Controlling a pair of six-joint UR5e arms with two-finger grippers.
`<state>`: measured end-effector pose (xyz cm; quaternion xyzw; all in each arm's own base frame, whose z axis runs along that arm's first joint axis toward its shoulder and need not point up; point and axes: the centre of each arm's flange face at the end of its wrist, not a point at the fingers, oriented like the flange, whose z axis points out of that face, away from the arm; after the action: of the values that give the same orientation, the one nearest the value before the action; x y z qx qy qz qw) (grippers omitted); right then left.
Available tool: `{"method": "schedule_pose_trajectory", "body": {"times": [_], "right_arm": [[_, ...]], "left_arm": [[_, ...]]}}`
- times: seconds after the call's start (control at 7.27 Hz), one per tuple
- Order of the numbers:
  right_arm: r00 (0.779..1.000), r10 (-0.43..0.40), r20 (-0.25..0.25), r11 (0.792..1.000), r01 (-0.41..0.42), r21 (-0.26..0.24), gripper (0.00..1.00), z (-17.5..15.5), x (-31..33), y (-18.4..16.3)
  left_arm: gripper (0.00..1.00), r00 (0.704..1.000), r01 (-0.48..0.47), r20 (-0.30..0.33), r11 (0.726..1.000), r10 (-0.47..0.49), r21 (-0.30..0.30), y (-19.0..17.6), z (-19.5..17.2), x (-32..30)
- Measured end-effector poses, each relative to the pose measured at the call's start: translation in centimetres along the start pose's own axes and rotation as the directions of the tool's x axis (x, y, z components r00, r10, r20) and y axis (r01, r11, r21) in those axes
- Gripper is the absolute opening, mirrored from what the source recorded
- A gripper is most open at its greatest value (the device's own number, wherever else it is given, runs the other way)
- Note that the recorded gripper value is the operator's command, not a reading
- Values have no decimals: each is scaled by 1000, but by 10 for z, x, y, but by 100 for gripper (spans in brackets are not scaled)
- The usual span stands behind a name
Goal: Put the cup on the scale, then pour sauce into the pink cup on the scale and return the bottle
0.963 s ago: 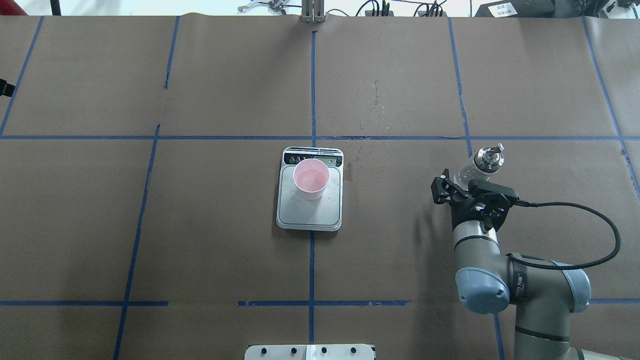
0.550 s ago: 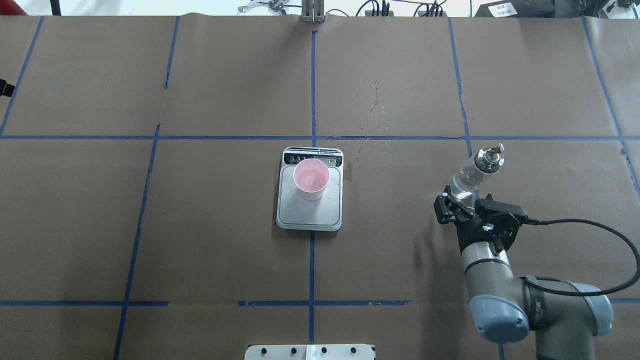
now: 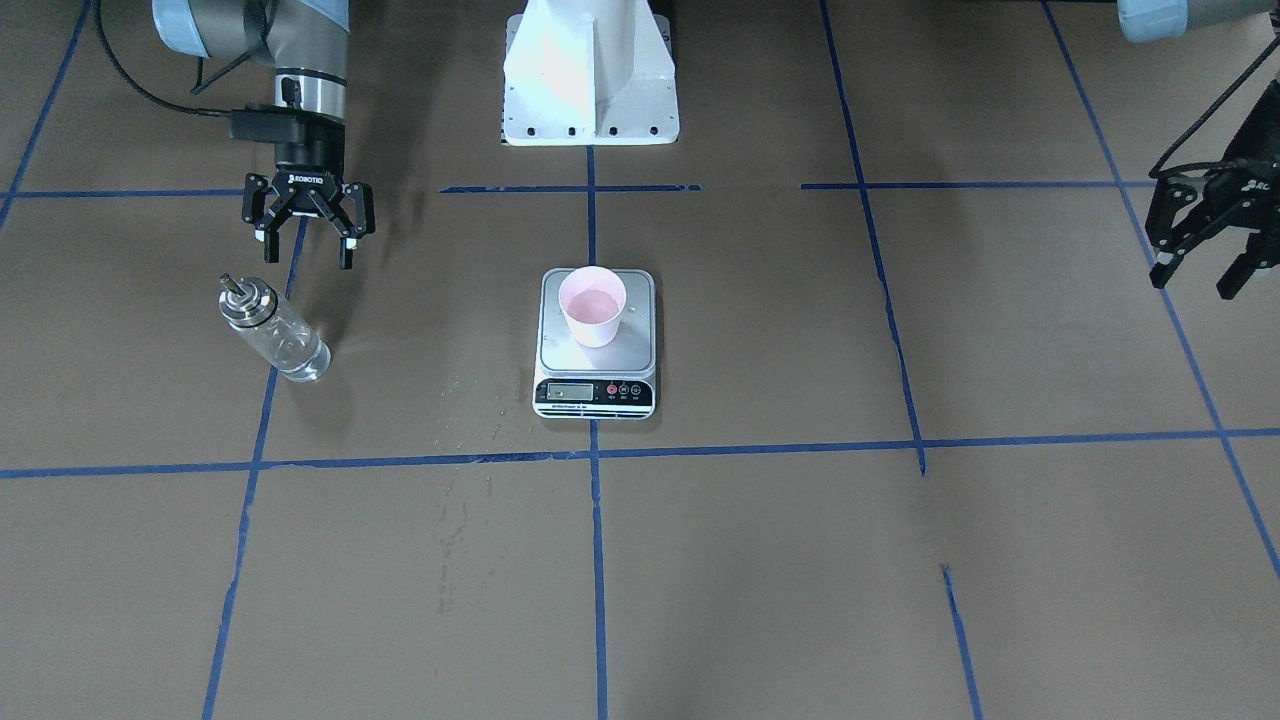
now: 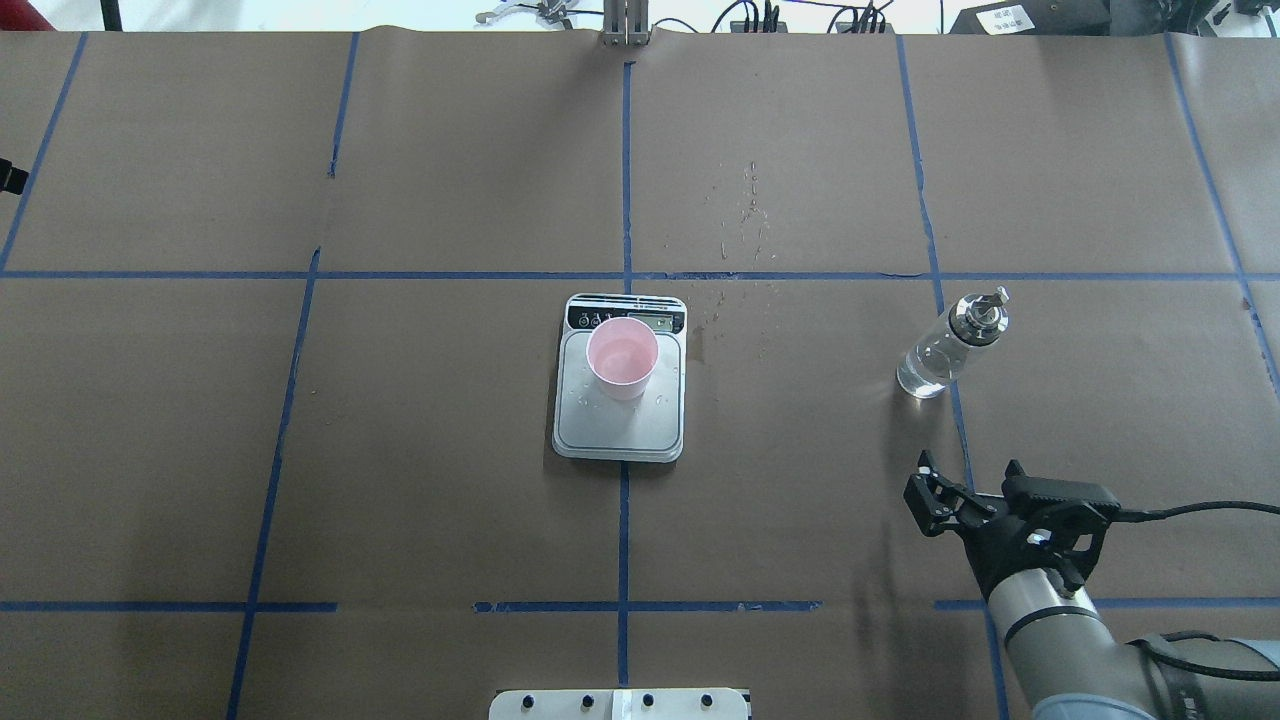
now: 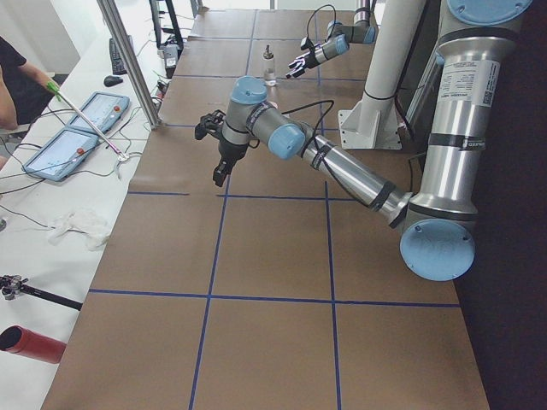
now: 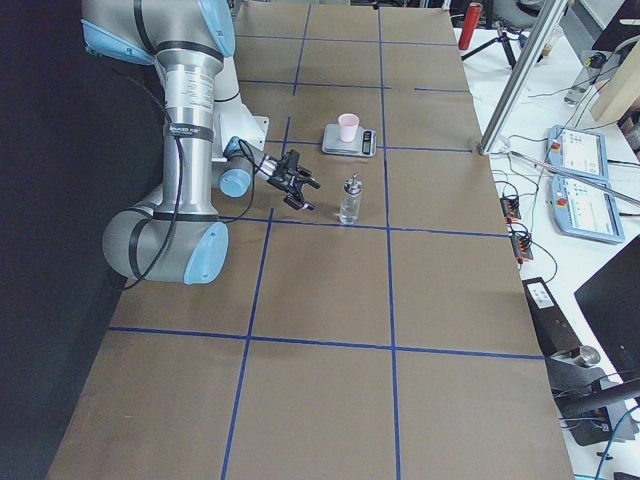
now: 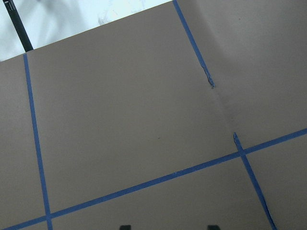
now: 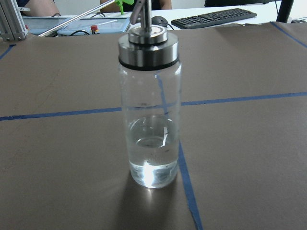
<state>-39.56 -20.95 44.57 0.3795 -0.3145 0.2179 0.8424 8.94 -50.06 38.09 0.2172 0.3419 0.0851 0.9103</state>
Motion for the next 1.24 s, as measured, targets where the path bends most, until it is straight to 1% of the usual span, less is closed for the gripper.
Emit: {"method": "schedule_pose_trajectory", "body": {"times": [0.14,0.28,0.41,0.55,0.69,0.83,0.96,1.1,1.24], "right_arm": [[1000,-20,-9,998,19,-57,100,-12,12,-12],[998,-57,-22,992,54,-113,100,-16,20,-24],[994,-103,-33,980,95,-176,100,-12,31,-37],[989,-146,-28,960,135,-246,100,-4,50,-49],[983,-185,-17,934,171,-315,100,10,76,-63],[975,-224,-6,902,205,-381,100,27,104,-81],[962,-272,17,860,251,-444,100,42,133,-105],[948,-314,59,806,299,-511,100,56,168,-137],[938,-326,117,753,332,-569,100,72,214,-175]], "left_arm": [[61,1000,-5,3,1000,5,-13,5,3,-7],[62,1000,-4,0,999,4,-34,13,6,-28],[66,1000,3,-13,999,-3,-47,18,4,-60],[100,1000,8,-20,998,-9,-54,23,-1,-90],[100,999,33,-13,998,-33,-62,32,-5,-112],[100,998,64,-1,995,-64,-75,45,-7,-131],[100,996,91,10,991,-91,-97,58,-1,-145],[100,993,119,21,985,-117,-125,71,10,-159],[100,989,145,30,977,-142,-154,83,22,-171]]}}
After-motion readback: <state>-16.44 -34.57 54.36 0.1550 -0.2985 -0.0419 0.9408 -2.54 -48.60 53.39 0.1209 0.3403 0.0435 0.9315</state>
